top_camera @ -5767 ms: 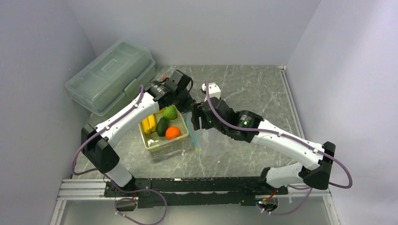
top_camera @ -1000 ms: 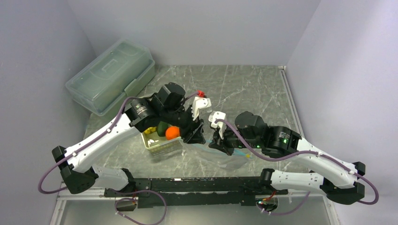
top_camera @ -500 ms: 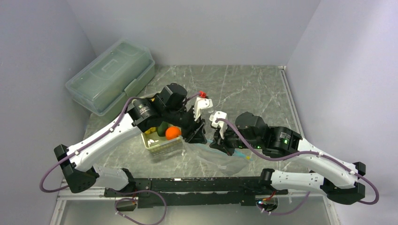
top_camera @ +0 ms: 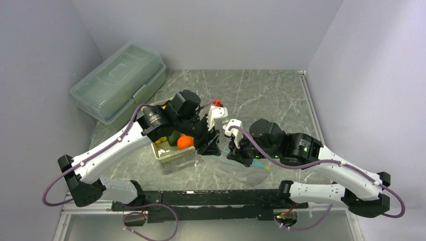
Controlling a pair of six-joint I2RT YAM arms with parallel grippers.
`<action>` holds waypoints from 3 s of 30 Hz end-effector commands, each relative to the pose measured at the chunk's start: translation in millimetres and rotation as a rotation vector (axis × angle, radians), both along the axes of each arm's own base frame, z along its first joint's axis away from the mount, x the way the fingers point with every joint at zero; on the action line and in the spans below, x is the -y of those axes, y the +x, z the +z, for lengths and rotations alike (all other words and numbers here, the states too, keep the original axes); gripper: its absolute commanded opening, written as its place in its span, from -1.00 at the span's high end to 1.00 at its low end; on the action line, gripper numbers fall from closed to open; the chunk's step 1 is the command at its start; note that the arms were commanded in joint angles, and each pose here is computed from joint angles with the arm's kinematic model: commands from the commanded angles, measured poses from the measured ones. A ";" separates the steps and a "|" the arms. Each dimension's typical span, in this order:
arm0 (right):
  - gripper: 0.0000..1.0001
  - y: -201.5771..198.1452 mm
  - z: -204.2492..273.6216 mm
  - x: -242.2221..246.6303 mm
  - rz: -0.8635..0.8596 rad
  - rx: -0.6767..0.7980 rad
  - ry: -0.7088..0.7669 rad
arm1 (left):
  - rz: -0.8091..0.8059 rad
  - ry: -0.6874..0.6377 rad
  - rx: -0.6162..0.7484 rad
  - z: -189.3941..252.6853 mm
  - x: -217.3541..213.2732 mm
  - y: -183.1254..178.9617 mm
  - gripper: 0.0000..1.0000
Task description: Place the food in the zip-top bag and seal the zipper
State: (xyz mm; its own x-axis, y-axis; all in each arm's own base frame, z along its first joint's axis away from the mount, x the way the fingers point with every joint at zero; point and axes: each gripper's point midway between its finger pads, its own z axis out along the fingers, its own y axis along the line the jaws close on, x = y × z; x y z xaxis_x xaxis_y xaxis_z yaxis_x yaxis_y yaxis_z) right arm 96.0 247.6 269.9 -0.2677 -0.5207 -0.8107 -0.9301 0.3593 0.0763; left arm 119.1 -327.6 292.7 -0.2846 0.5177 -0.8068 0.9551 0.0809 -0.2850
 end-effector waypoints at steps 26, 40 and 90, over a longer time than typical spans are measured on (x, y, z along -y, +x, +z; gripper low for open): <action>1.00 -5.2 46.9 -24.2 0.051 0.035 0.232 | -0.030 0.018 0.004 -4.6 2.4 -3.7 0.09; 1.00 13.6 32.2 -15.7 -0.064 0.058 0.170 | -0.069 -0.006 -0.001 6.2 13.8 -2.8 0.90; 1.00 11.9 30.6 12.7 -0.143 0.042 0.122 | -0.122 0.003 -0.002 14.3 16.1 -5.4 -0.12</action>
